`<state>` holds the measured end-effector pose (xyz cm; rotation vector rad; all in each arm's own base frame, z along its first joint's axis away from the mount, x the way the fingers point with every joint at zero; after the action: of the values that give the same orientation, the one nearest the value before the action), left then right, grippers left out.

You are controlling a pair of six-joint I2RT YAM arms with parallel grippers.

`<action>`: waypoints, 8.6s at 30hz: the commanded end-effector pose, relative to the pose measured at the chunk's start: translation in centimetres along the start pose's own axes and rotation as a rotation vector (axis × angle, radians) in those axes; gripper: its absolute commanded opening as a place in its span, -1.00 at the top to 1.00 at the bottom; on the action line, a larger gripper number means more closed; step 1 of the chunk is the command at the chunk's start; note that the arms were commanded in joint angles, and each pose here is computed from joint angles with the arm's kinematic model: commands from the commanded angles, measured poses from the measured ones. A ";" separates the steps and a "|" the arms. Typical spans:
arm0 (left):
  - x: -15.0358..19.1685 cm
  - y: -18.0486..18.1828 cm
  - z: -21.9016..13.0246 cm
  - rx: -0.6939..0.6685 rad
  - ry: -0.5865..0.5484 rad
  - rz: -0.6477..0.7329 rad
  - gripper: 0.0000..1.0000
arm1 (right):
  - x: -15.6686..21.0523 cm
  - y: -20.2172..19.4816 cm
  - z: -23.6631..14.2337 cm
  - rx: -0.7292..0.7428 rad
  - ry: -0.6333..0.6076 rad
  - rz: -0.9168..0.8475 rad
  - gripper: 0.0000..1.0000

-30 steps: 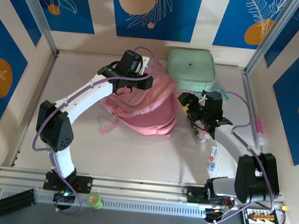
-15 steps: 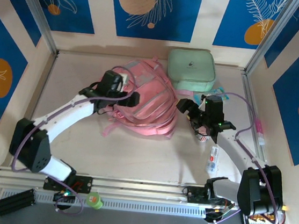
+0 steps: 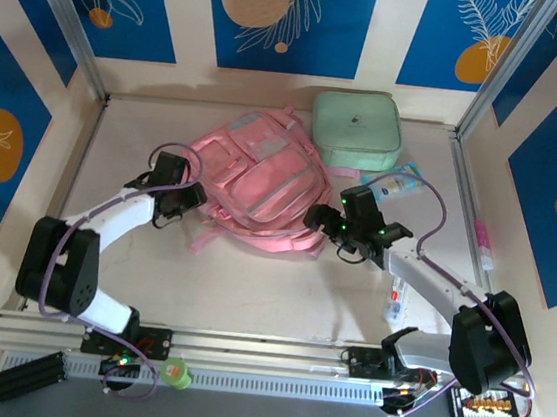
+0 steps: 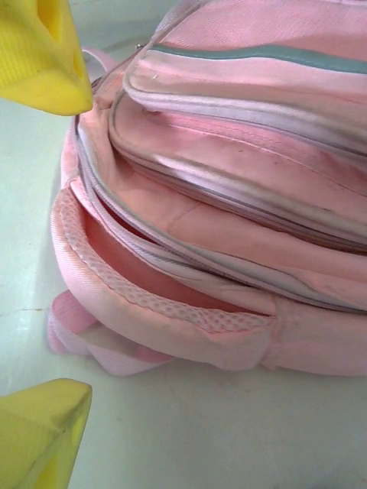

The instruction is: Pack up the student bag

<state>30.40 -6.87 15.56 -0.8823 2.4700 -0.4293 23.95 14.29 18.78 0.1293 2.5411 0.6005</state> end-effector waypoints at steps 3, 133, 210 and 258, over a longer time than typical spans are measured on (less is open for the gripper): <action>-1.3 -1.2 2.2 0.098 -0.032 -0.133 -0.08 | 0.1 0.4 0.4 0.027 0.009 0.016 -0.77; 2.0 -1.7 -6.6 0.544 0.013 -0.454 1.00 | 1.6 21.8 11.6 0.096 -0.148 -0.630 0.71; -2.5 1.6 -1.5 0.124 -0.037 -0.182 0.39 | 3.6 17.3 6.9 -0.447 0.200 -0.694 1.00; 2.9 2.3 0.0 0.310 0.112 -0.256 0.90 | 2.7 11.3 7.3 0.051 0.231 -0.652 1.00</action>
<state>26.81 -7.54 12.93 -1.1208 2.3113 -1.0335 24.94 30.50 17.24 -0.8523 2.5420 0.4989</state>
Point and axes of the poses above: each hand's point on the last joint's axis, 136 mm out from that joint toward the fingers, its own z axis out along the fingers, its own y axis along the line the jaws close on, x = y × z, the point moved 10 cm from there along -z, back along the fingers, and after that the axes turned 10 degrees about -z, right-handed, at the moved point
